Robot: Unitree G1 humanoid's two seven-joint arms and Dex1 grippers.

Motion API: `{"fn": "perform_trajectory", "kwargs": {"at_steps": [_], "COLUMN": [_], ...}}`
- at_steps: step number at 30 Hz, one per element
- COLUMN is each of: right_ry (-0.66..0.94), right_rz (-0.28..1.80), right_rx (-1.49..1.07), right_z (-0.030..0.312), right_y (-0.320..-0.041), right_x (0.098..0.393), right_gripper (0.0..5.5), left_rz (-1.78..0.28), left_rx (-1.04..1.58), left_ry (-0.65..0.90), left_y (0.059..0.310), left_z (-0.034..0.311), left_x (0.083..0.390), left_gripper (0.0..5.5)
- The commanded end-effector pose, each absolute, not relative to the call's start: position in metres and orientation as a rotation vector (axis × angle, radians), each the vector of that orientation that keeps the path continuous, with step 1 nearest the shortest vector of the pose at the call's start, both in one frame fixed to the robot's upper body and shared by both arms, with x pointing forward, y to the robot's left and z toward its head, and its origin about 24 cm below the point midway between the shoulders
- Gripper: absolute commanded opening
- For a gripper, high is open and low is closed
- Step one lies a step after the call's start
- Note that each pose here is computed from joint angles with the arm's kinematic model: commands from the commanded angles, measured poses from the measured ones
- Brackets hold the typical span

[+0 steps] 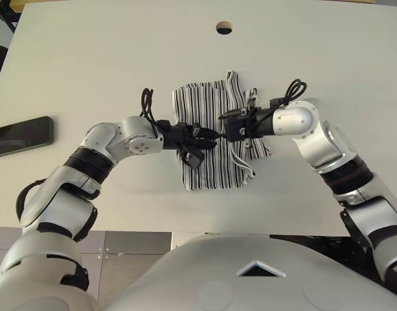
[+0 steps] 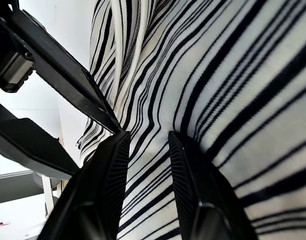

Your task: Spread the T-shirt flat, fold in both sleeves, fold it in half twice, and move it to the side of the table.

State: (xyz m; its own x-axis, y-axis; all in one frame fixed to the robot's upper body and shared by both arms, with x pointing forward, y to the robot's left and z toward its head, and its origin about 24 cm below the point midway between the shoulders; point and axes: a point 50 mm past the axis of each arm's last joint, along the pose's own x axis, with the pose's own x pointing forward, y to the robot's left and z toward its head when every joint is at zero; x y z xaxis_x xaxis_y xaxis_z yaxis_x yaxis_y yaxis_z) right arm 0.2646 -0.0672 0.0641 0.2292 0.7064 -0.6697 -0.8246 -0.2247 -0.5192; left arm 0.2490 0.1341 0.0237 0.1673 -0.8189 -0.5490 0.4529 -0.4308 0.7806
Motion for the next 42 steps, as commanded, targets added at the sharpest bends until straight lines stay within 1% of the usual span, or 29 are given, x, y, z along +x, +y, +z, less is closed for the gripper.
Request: {"fn": "perform_trajectory", "kwargs": {"at_steps": [1, 6, 10, 17, 19, 23, 28, 31, 33, 35, 38, 40, 42], "right_ry": [0.174, 0.26, 0.348, 0.419, 0.42, 0.376, 0.128, 0.024, -0.016, -0.03, -0.015, 0.009, 0.053], "right_rz": [1.452, 1.421, 1.391, 1.266, 1.228, 1.209, 1.196, 1.193, 1.197, 1.206, 1.208, 1.202, 1.195], "right_rx": [-1.174, -1.283, -1.436, -1.64, -1.657, -1.62, -1.461, -1.392, -1.363, -1.342, -1.33, -1.36, -1.391], "right_z": [0.056, 0.06, 0.068, 0.095, 0.1, 0.11, 0.123, 0.125, 0.121, 0.116, 0.099, 0.087, 0.076], "right_y": [-0.07, -0.104, -0.137, -0.169, -0.175, -0.172, -0.136, -0.115, -0.101, -0.09, -0.077, -0.075, -0.08], "right_x": [0.264, 0.267, 0.269, 0.28, 0.284, 0.283, 0.286, 0.288, 0.291, 0.295, 0.304, 0.311, 0.316], "right_gripper": [2.06, 2.06, 2.06, 2.06, 2.06, 2.06, 2.06, 2.06, 2.06, 2.06, 2.06, 2.06, 2.06], "left_rz": [-1.687, -1.688, -1.688, -1.687, -1.687, -1.69, -1.685, -1.686, -1.689, -1.69, -1.688, -1.689, -1.693], "left_rx": [1.426, 1.428, 1.426, 1.431, 1.431, 1.435, 1.438, 1.439, 1.441, 1.442, 1.441, 1.44, 1.439], "left_ry": [-0.217, -0.214, -0.209, -0.204, -0.204, -0.204, -0.199, -0.202, -0.205, -0.207, -0.208, -0.211, -0.214], "left_y": [0.142, 0.143, 0.145, 0.146, 0.146, 0.146, 0.146, 0.146, 0.145, 0.145, 0.145, 0.144, 0.143], "left_z": [-0.01, -0.011, -0.011, -0.011, -0.011, -0.011, -0.012, -0.012, -0.012, -0.012, -0.012, -0.012, -0.012], "left_x": [0.227, 0.226, 0.225, 0.226, 0.226, 0.227, 0.229, 0.229, 0.229, 0.23, 0.23, 0.23, 0.23], "left_gripper": [1.46, 1.46, 1.46, 1.46, 1.46, 1.46, 1.46, 1.46, 1.46, 1.46, 1.46, 1.46, 1.46]}}
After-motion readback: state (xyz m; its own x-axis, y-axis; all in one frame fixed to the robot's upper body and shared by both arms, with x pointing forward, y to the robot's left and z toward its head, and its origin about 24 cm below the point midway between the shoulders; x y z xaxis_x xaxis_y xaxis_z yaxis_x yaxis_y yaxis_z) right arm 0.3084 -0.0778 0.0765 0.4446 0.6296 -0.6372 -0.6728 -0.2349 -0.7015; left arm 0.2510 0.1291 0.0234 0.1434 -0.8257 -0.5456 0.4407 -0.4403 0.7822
